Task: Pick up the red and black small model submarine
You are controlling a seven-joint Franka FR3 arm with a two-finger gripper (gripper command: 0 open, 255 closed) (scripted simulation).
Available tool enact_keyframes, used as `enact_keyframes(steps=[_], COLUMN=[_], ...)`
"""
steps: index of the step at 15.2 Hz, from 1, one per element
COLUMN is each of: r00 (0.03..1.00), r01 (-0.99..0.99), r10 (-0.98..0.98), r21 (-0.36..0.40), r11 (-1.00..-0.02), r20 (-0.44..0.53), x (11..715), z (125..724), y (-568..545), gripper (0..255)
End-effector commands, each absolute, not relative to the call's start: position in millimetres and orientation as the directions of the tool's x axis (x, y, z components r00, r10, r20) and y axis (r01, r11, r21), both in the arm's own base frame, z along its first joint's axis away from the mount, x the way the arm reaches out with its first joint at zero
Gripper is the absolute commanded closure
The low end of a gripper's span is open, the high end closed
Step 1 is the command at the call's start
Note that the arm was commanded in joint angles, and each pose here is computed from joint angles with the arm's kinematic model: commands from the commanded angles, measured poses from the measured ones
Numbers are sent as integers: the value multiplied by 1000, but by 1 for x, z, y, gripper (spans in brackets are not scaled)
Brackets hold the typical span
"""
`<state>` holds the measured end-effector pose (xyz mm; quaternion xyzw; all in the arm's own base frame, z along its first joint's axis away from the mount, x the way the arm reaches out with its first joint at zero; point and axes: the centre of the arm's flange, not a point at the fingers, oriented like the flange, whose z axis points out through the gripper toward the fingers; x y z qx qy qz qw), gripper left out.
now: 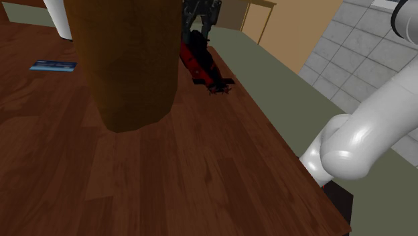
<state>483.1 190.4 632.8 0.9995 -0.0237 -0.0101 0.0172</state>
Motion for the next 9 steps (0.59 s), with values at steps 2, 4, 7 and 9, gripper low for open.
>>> enact_keyframes(steps=[2,4,7,9], r00=[999,999,999,999], r01=[-47,-47,-47,-47], r10=[-48,-48,-48,-48], r21=[34,34,34,34], r11=[-998,-998,-998,-998], r20=[-17,-17,-17,-17], x=[482,482,482,482], z=[650,661,677,677], y=[190,190,190,190], gripper=[255,255,255,255])
